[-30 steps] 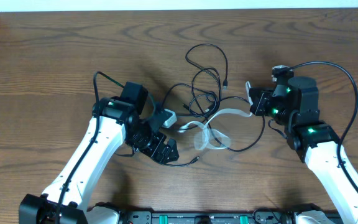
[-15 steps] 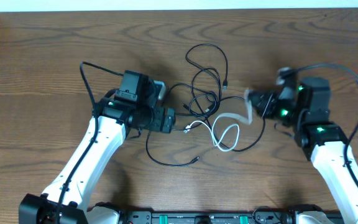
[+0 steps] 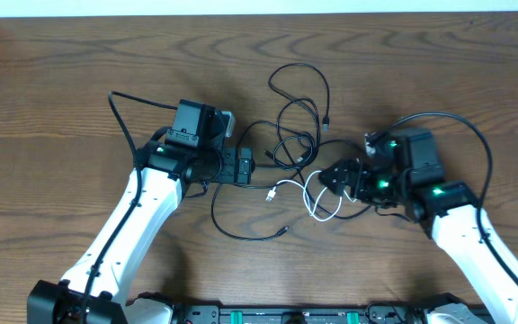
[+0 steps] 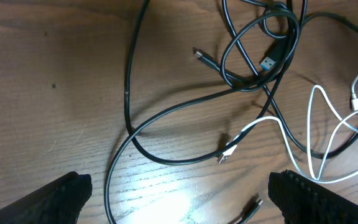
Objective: Untangle cables
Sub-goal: 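Move the right gripper back in and grasp the white cable loop, then pull the white cable up and off the table to the right with the right gripper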
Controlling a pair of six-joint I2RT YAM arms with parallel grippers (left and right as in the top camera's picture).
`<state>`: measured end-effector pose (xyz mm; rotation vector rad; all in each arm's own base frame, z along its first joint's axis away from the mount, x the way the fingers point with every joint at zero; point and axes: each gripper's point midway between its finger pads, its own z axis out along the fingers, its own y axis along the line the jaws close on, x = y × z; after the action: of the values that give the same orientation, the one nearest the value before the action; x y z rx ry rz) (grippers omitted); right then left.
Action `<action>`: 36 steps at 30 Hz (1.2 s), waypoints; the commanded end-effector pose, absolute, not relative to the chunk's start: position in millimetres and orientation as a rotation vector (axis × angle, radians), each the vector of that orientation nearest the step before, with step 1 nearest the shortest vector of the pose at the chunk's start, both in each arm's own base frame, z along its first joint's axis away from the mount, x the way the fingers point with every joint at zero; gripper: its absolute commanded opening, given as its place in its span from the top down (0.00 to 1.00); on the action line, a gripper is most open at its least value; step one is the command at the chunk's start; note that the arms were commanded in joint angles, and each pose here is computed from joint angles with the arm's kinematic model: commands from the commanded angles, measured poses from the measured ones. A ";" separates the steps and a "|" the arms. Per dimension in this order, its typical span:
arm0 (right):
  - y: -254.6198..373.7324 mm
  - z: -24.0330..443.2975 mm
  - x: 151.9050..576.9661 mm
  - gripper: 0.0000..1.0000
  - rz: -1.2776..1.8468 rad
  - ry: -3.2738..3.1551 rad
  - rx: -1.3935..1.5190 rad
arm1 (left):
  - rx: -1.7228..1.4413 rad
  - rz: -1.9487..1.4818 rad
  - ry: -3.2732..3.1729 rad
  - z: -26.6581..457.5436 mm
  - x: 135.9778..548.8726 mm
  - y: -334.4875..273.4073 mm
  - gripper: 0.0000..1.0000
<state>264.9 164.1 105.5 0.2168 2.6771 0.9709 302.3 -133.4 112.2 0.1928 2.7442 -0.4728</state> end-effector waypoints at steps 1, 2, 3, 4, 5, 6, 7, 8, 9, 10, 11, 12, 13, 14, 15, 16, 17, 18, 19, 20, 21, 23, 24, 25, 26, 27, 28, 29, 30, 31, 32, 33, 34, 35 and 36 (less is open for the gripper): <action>148.2 71.4 265.7 0.01 0.671 2.741 0.283 | 0.173 -0.457 2.747 112.5 304.8 -131.3 0.02; 148.3 65.4 266.3 0.01 0.617 2.749 0.257 | 0.173 -0.457 2.747 112.5 304.8 -131.3 0.02; 150.4 61.7 266.9 0.01 0.591 2.752 0.216 | 0.173 -0.457 2.747 112.6 304.8 -131.3 0.02; 154.0 58.2 266.9 0.01 0.577 2.756 0.164 | 0.173 -0.457 2.747 112.5 304.8 -131.3 0.02; 159.2 54.3 266.4 0.01 0.573 2.761 0.105 | 0.173 -0.457 2.748 112.4 304.8 -131.3 0.02; 163.7 50.2 265.1 0.01 0.570 2.770 0.066 | 0.174 -0.457 2.747 112.5 304.8 -131.3 0.02; 167.1 46.8 263.4 0.01 0.568 2.780 0.045 | 0.174 -0.457 2.747 112.5 304.8 -131.3 0.02; 171.8 44.0 260.9 0.01 0.576 2.790 0.014 | 0.174 -0.457 2.747 112.5 304.8 -131.3 0.02; 178.3 41.8 257.3 0.01 0.593 2.799 -0.025 | 0.174 -0.457 2.747 112.5 304.8 -131.3 0.02; 185.4 41.2 254.1 0.01 0.616 2.800 -0.074 | 0.174 -0.457 2.747 112.5 304.8 -131.3 0.02; 191.6 41.8 251.9 0.01 0.636 2.796 -0.110 | 0.174 -0.457 2.747 112.5 304.8 -131.3 0.02; 195.2 42.7 251.3 0.01 0.645 2.790 -0.126 | 0.174 -0.457 2.747 112.5 304.8 -131.3 0.02; 199.8 44.1 251.2 0.01 0.654 2.778 -0.146 | 0.173 -0.456 2.747 112.5 304.8 -131.2 0.02; 204.1 46.1 252.2 0.01 0.664 2.762 -0.162 | 0.174 -0.457 2.747 112.5 304.8 -131.3 0.02; 207.2 47.6 253.2 0.01 0.672 2.749 -0.172 | 0.173 -0.456 2.747 112.5 304.8 -131.2 0.02; 208.5 48.7 255.4 0.01 0.668 2.735 -0.176 | 0.174 -0.457 2.747 112.5 304.8 -131.3 0.02; 206.6 47.9 256.7 0.01 0.647 2.733 -0.172 | 0.173 -0.456 2.747 112.5 304.8 -131.2 0.02; 203.8 46.3 257.4 0.01 0.621 2.736 -0.166 | 0.173 -0.456 2.747 112.5 304.8 -131.2 0.02; 198.2 42.6 258.5 0.01 0.569 2.743 -0.154 | 0.173 -0.456 2.747 112.5 304.8 -131.2 0.02; 194.2 39.9 259.0 0.01 0.532 2.749 -0.146 | 0.173 -0.456 2.747 112.5 304.8 -131.2 0.02; 188.3 35.1 259.2 0.01 0.478 2.760 -0.137 | 0.173 -0.456 2.747 112.5 304.8 -131.2 0.02; 185.1 28.7 257.7 0.01 0.436 2.777 -0.138 | 0.173 -0.456 2.747 112.5 304.9 -131.2 0.02; 186.4 26.7 256.9 0.01 0.437 2.782 -0.144 | 0.173 -0.456 2.747 112.5 304.9 -131.2 0.02; 189.5 25.3 255.6 0.01 0.449 2.786 -0.154 | 0.173 -0.456 2.747 112.5 304.9 -131.2 0.02; 193.2 25.1 254.6 0.01 0.465 2.786 -0.166 | 0.173 -0.456 2.747 112.5 304.9 -131.2 0.02; 198.4 26.0 253.2 0.03 0.493 2.783 -0.181 | 0.173 -0.456 2.747 112.5 304.8 -131.2 0.02; 206.2 28.9 252.9 0.08 0.534 2.768 -0.204 | 0.173 -0.456 2.747 112.5 304.8 -131.2 0.02; 211.3 31.2 254.0 0.13 0.555 2.751 -0.226 | 0.173 -0.456 2.747 112.5 304.8 -131.2 0.02; 214.5 32.7 254.7 0.22 0.565 2.738 -0.241 | 0.173 -0.456 2.747 112.5 304.8 -131.2 0.02; 216.0 33.3 255.3 0.29 0.563 2.729 -0.251 | 0.174 -0.457 2.747 112.5 304.8 -131.3 0.02; 217.0 33.9 256.0 0.40 0.559 2.721 -0.262 | 0.173 -0.456 2.747 112.5 304.8 -131.2 0.02; 217.0 34.4 257.5 0.52 0.552 2.711 -0.274 | 0.173 -0.456 2.747 112.5 304.8 -131.2 0.02; 216.5 34.8 259.1 0.71 0.542 2.701 -0.292 | 0.173 -0.456 2.747 112.5 304.8 -131.2 0.02; 215.0 35.1 261.8 0.88 0.519 2.685 -0.320 | 0.173 -0.456 2.747 112.5 304.8 -131.2 0.02; 214.3 36.3 264.5 0.99 0.506 2.667 -0.353 | 0.174 -0.457 2.747 112.5 304.8 -131.3 0.02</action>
<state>260.6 217.0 37.2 -0.2573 2.7038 0.5620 302.2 -133.3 112.1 0.1927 2.7450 -0.4727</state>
